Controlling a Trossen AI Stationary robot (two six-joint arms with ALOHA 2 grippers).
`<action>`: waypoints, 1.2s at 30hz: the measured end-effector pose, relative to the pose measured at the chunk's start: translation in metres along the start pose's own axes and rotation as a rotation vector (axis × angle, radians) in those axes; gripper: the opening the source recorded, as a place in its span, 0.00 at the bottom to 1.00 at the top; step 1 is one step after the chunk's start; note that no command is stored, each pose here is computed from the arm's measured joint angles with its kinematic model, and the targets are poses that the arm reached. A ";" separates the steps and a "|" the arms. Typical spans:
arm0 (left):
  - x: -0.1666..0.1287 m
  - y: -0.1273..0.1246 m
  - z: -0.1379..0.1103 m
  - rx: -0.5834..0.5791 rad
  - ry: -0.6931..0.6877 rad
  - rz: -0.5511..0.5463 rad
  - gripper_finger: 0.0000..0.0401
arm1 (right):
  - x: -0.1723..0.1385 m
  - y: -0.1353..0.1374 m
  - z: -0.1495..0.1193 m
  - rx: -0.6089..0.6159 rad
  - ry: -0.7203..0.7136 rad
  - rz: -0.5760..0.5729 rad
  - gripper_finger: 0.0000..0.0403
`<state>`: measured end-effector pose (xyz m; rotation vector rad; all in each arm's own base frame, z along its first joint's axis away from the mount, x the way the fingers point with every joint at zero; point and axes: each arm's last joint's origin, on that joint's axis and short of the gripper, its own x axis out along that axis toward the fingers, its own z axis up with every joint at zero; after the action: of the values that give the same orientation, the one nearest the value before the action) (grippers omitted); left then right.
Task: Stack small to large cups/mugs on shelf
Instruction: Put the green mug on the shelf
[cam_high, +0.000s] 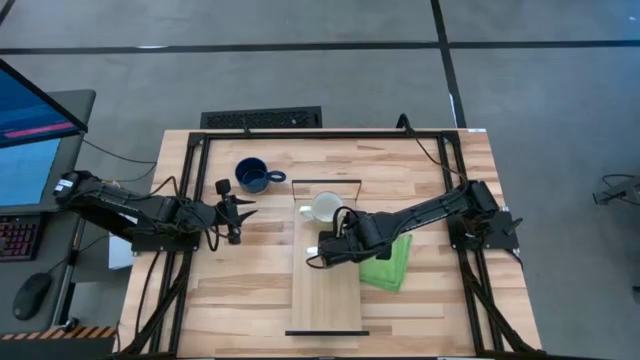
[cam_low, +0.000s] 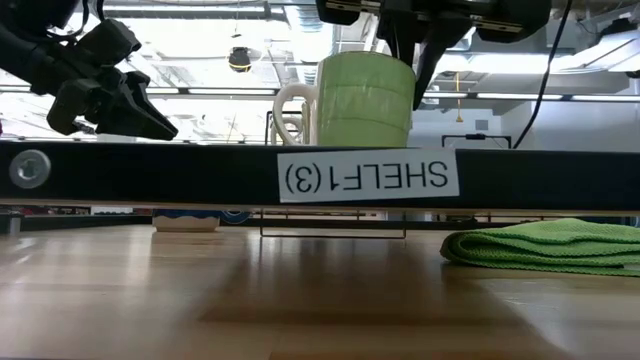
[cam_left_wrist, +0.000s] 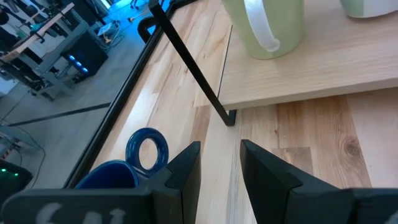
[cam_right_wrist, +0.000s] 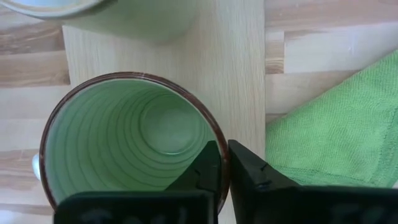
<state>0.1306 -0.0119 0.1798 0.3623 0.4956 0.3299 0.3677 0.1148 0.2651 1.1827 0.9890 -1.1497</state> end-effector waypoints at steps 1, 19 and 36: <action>0.000 0.000 0.000 0.000 0.000 0.000 0.26 | 0.000 0.000 0.000 0.000 0.000 0.001 0.09; 0.000 0.000 0.000 0.001 0.001 0.000 0.26 | 0.000 0.003 -0.001 0.002 0.008 0.029 0.09; 0.000 0.000 0.000 0.001 0.002 0.000 0.26 | 0.000 0.003 -0.001 -0.021 0.007 0.028 0.11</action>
<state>0.1305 -0.0119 0.1796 0.3633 0.4980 0.3299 0.3703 0.1156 0.2654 1.1808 0.9850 -1.1116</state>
